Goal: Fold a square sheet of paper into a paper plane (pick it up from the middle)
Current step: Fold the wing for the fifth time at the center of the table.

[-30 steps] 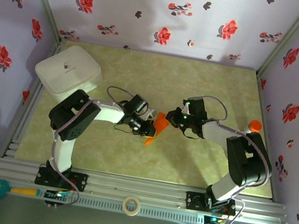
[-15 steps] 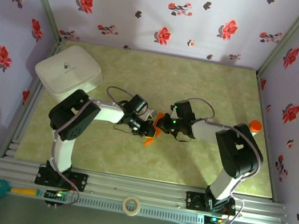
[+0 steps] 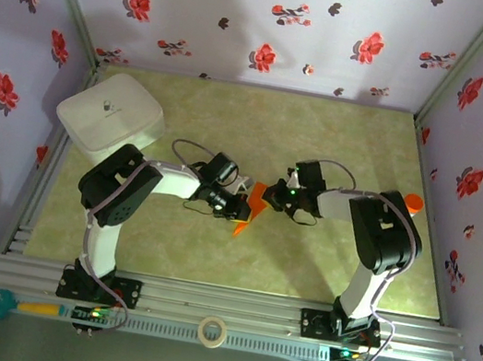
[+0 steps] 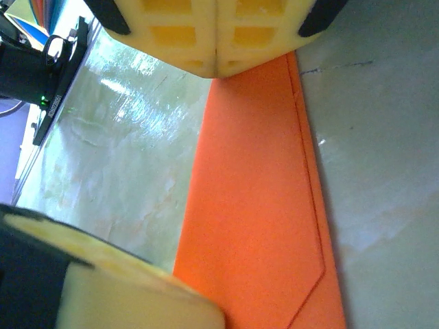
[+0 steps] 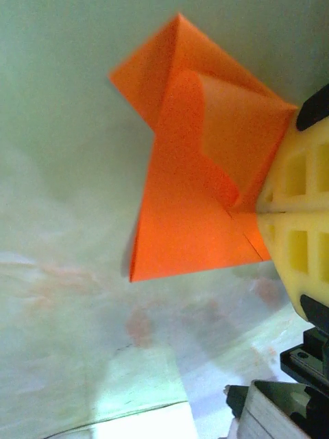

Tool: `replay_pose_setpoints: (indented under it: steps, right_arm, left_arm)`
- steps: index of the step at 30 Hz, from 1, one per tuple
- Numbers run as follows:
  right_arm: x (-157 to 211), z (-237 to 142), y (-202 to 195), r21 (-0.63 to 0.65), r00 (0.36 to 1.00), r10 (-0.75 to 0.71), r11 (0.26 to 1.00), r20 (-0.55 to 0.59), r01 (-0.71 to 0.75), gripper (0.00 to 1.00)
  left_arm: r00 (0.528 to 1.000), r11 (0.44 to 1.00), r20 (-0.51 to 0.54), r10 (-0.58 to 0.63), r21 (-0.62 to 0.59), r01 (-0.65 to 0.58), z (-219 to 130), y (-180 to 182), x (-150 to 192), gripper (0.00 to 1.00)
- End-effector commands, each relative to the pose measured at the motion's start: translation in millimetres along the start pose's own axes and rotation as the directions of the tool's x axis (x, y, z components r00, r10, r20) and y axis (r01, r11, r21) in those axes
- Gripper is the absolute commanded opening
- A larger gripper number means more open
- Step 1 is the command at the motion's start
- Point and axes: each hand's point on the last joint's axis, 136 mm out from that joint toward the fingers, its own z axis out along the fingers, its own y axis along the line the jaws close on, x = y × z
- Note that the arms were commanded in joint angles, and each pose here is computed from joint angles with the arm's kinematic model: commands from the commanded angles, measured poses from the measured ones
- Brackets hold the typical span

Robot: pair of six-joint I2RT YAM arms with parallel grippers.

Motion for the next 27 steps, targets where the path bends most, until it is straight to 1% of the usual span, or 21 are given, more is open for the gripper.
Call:
replay_pose_setpoints:
  steps: [1, 9, 14, 21, 24, 27]
  right_arm:
    - [-21.4, -2.8, -25.8, 0.089, 0.995, 0.057, 0.994, 0.077, -0.063, 0.04]
    - [-42.5, -11.7, -36.3, 0.093, 0.984, 0.111, 0.988, 0.140, -0.125, 0.03]
    - [-52.5, -17.0, -46.3, 0.124, 0.974, 0.143, 0.978, 0.176, -0.166, 0.03]
    - [-71.1, -26.4, -57.9, 0.137, 0.954, 0.187, 0.965, 0.233, -0.222, 0.03]
    - [-77.4, -30.0, -53.6, 0.103, 0.950, 0.184, 0.971, 0.252, -0.216, 0.03]
    - [-82.5, -37.2, -38.6, 0.054, 0.950, 0.171, 0.980, 0.263, -0.191, 0.04]
  left_arm:
    - [0.989, 0.990, -0.102, -0.106, -0.108, 0.095, 7.6, 39.4, 36.6, 0.00]
    - [0.989, 0.990, -0.104, -0.108, -0.104, 0.097, 8.1, 40.2, 38.5, 0.00]
    - [0.990, 0.991, -0.099, -0.105, -0.098, 0.095, 7.6, 39.4, 38.1, 0.00]
    - [0.990, 0.991, -0.095, -0.103, -0.094, 0.094, 7.1, 39.0, 38.9, 0.00]
    - [0.990, 0.991, -0.093, -0.103, -0.093, 0.094, 6.8, 39.3, 39.2, 0.00]
    - [0.991, 0.991, -0.091, -0.103, -0.094, 0.094, 6.8, 39.3, 39.1, 0.00]
